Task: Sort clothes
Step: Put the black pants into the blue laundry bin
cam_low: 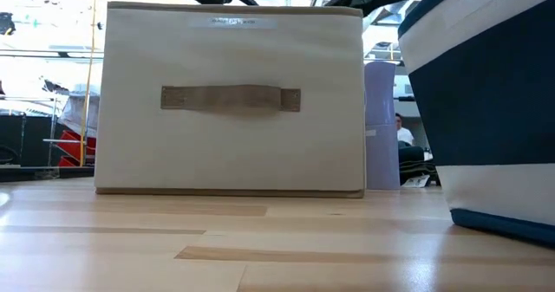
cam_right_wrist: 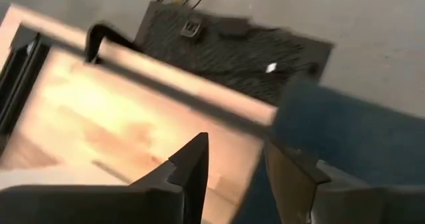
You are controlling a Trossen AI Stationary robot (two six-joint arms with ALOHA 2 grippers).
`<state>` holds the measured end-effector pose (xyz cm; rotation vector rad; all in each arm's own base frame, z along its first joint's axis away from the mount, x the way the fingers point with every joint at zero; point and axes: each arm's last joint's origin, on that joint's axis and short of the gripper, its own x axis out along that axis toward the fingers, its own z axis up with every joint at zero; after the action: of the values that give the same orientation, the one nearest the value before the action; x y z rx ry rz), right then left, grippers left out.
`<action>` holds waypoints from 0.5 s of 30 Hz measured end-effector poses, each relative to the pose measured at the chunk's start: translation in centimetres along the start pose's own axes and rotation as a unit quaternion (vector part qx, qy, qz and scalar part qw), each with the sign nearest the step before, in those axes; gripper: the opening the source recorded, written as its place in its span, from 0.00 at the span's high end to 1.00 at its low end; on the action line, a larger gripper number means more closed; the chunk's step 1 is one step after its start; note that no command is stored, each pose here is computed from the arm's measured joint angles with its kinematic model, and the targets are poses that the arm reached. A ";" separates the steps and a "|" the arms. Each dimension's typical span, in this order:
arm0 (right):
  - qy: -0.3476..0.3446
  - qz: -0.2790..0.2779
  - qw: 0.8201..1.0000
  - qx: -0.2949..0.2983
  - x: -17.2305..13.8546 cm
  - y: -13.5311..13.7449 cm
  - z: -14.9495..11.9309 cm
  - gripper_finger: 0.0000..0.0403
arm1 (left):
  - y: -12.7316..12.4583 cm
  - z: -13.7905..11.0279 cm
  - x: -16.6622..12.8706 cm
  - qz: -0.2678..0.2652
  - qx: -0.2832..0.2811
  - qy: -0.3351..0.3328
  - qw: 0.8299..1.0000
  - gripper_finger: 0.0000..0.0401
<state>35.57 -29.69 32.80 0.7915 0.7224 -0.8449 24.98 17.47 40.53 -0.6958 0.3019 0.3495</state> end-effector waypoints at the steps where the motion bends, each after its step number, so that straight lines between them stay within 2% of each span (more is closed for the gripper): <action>1: 0.004 0.004 1.000 -0.005 0.4 0.4 -0.3 0.58 | 0.0 0.0 0.2 -0.005 0.001 0.001 1.000 0.45; 9: 0.003 0.009 0.997 -0.083 0.6 4.0 -2.3 0.54 | 0.3 -0.3 0.3 0.011 0.021 0.018 1.000 0.45; 15: 0.007 0.006 0.993 -0.116 -1.3 4.9 -2.6 0.54 | 0.2 -0.9 -0.5 0.038 0.058 0.033 0.997 0.45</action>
<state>38.52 -24.96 34.06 0.5940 0.8119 -0.7291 24.35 16.92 39.96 -0.5827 0.4090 0.3784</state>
